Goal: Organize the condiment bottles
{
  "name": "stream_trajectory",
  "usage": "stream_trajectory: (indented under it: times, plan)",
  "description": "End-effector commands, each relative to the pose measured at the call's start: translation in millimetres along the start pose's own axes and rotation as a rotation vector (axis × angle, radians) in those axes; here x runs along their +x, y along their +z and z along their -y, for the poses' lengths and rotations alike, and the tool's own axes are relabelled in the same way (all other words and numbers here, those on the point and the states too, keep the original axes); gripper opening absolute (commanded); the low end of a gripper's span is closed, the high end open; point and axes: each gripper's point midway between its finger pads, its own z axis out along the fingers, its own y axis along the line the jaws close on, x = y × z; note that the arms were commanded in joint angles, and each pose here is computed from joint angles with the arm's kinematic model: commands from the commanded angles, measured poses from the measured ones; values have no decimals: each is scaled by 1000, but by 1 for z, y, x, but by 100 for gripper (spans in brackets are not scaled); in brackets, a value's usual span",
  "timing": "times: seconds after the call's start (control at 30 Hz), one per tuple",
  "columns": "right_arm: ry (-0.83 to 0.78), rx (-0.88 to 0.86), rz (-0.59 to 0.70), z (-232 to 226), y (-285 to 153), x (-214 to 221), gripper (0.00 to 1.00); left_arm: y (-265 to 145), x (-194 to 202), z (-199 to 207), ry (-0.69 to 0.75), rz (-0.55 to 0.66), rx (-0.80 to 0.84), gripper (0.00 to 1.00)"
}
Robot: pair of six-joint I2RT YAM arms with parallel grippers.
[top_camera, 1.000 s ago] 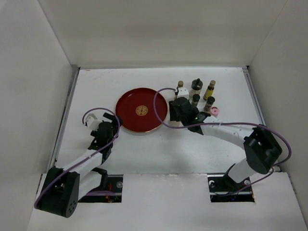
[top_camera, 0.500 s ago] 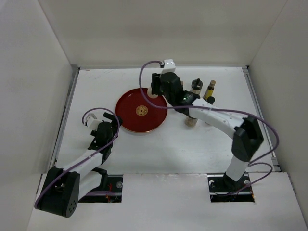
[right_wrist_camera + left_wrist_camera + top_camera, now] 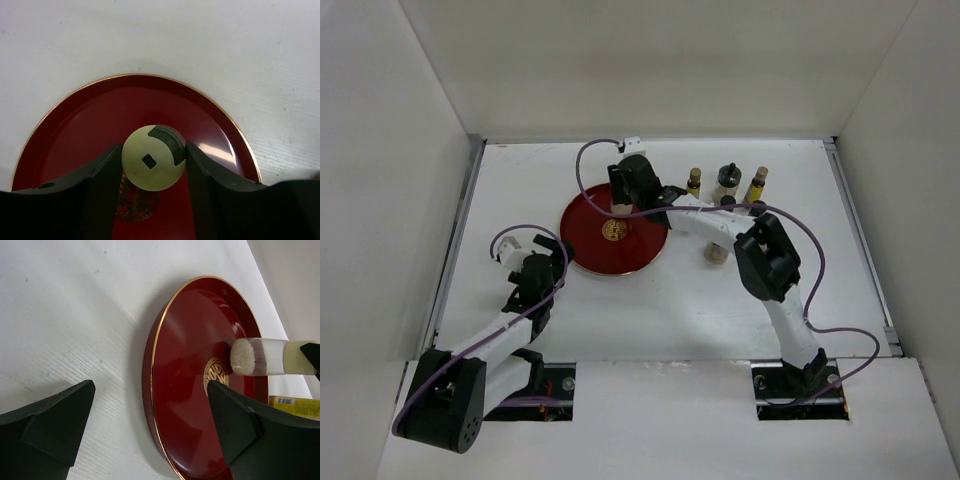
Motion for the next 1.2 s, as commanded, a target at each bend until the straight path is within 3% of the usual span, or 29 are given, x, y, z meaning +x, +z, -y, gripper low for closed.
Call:
stream_trajectory:
  times: [0.0, 0.23, 0.47, 0.6, 0.8, 0.93, 1.0, 1.1, 1.17]
  plan:
    - [42, -15, 107, -3, 4, -41, 46, -1, -8, 15, -26, 25, 53, 100]
    - [58, 18, 141, 2, 11, -43, 49, 0, -7, 17, -23, 24, 60, 100]
    - [60, 21, 155, 3, 1, -47, 77, -2, -13, 17, -28, 41, 62, 100]
    - [96, -11, 223, 5, -34, -77, 80, -1, -11, 16, -24, 34, 60, 100]
    - [164, -13, 362, 34, -129, -105, 65, 0, -9, 16, -18, 29, 59, 100]
    - [233, 149, 410, 105, -187, -87, 37, -2, -11, 17, -18, 38, 65, 100]
    - [267, 284, 407, 155, -212, -64, 29, -3, -13, 21, -21, 38, 79, 100]
    - [305, 523, 355, 229, -246, -17, 31, -4, -13, 25, -21, 43, 89, 100]
    - [324, 649, 315, 265, -261, 10, 45, -3, -9, 22, -21, 28, 80, 100]
